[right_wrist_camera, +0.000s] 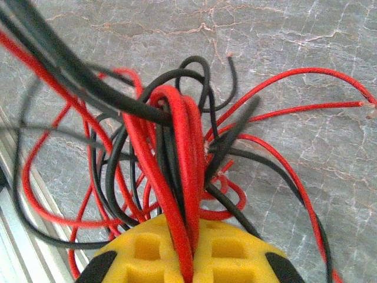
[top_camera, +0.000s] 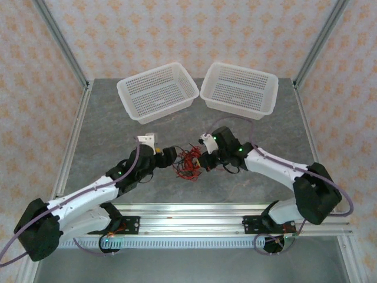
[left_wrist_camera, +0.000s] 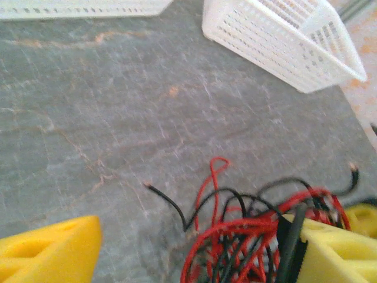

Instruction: Untangle the cables

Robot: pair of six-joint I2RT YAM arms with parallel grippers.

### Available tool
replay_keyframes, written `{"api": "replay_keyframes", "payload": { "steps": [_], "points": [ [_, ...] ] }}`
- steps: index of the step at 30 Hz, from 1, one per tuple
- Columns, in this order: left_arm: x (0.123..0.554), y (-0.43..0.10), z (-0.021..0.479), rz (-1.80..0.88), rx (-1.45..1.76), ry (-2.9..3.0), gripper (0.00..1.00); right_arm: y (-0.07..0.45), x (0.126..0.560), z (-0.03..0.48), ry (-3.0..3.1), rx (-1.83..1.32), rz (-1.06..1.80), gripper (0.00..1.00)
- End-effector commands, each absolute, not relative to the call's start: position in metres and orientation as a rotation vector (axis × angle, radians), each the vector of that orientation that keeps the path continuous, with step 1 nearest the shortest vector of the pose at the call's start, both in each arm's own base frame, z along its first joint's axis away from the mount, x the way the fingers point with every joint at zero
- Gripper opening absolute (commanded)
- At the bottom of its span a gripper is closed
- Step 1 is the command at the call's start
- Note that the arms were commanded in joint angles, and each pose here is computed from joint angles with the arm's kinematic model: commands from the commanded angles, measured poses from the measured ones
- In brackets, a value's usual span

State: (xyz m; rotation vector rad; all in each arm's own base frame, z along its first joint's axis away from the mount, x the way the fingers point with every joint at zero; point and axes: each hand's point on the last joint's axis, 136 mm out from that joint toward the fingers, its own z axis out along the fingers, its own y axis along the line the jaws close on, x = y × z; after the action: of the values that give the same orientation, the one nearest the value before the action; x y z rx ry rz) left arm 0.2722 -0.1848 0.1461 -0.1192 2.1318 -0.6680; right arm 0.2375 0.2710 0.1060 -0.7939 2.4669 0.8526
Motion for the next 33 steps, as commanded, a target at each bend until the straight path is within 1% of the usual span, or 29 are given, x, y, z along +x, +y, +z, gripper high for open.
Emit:
{"api": "replay_keyframes", "payload": {
  "steps": [1,6,8,12,17,22,28,29,30,31,33],
  "points": [
    [0.253,-0.199,0.144,-0.762,-0.027,2.106,0.83,0.269,0.242,0.110,2.505,-0.771,0.925,0.00],
    [0.233,-0.207,0.130,-0.839,-0.019,2.124,0.96,0.270,0.266,0.124,2.493,-0.553,0.947,0.00],
    [0.227,-0.212,0.125,-0.889,-0.024,2.139,0.99,0.272,0.272,0.135,2.450,-0.464,0.987,0.00],
    [0.219,-0.230,0.129,-1.033,-0.020,2.127,0.99,0.273,0.276,0.153,2.358,-0.360,1.057,0.00],
    [0.220,-0.248,0.132,-1.180,-0.054,2.094,0.99,0.272,0.273,0.154,2.331,-0.344,1.083,0.00],
    [0.235,-0.262,0.130,-1.215,-0.097,2.074,0.99,0.273,0.268,0.158,2.310,-0.333,1.129,0.00],
    [0.260,-0.272,0.122,-1.179,-0.157,2.066,0.99,0.274,0.260,0.162,2.275,-0.301,1.190,0.00],
    [0.264,-0.273,0.123,-1.182,-0.164,2.057,0.97,0.273,0.259,0.162,2.271,-0.299,1.196,0.00],
    [0.267,-0.273,0.123,-1.183,-0.172,2.048,0.93,0.273,0.257,0.160,2.276,-0.301,1.199,0.00],
    [0.270,-0.273,0.125,-1.184,-0.179,2.034,0.85,0.272,0.255,0.159,2.281,-0.310,1.201,0.00],
    [0.274,-0.272,0.130,-1.195,-0.184,2.004,0.59,0.272,0.252,0.154,2.300,-0.336,1.192,0.00]
  ]
}}
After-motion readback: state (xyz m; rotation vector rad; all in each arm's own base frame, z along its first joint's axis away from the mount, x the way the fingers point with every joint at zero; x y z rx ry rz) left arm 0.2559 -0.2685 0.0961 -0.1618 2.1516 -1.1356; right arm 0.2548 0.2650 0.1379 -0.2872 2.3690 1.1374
